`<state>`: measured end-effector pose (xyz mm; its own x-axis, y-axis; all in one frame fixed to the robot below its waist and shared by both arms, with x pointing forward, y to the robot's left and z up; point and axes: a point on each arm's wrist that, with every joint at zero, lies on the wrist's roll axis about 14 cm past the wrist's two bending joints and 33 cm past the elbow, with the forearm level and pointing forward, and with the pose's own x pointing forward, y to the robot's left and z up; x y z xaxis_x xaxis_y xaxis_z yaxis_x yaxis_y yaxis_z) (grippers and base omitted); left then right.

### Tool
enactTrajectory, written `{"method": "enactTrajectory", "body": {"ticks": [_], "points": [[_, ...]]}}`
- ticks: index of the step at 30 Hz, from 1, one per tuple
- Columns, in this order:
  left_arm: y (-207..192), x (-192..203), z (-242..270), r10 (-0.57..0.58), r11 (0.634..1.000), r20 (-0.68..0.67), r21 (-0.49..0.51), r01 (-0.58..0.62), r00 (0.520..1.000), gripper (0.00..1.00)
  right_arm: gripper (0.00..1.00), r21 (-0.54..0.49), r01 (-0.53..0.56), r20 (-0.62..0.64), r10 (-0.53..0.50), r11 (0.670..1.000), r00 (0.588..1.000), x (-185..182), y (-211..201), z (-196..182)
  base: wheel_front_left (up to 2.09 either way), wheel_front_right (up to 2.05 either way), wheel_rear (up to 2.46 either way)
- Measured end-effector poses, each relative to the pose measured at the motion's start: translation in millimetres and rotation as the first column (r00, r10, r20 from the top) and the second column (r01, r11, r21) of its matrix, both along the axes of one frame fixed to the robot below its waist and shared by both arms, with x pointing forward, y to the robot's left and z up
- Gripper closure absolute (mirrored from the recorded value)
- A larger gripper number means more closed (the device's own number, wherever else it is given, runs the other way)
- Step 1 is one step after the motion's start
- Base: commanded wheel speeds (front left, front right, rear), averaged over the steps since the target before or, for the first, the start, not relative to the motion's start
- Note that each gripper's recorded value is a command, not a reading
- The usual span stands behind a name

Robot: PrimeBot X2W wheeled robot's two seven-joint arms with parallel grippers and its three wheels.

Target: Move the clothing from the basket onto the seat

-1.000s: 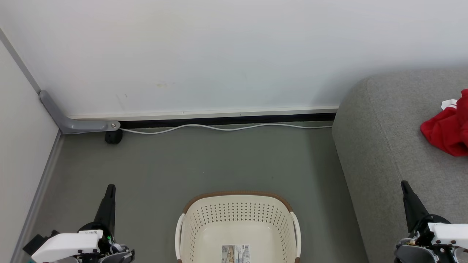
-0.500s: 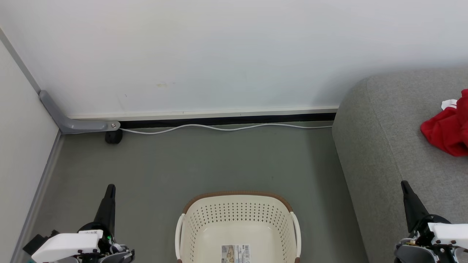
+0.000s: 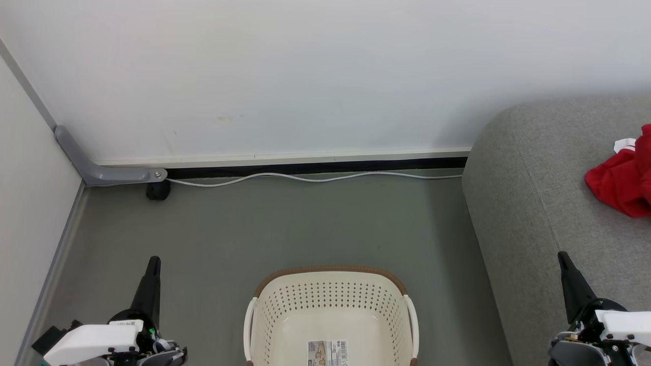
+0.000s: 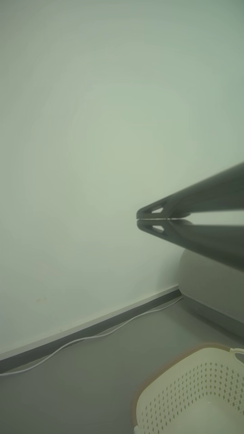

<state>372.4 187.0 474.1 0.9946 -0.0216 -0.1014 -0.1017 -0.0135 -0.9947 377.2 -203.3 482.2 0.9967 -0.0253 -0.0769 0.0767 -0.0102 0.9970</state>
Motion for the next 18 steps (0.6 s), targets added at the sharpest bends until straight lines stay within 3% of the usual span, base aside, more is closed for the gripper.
{"method": "enactTrajectory", "body": {"ticks": [18], "points": [[0.1,0.0,0.0,0.0,1.0,0.0,0.0,0.0,1.0,1.0,1.0,0.0,0.0,0.0,0.0,1.0,1.0,0.0,0.0,0.0,0.0,0.0,0.0]]}}
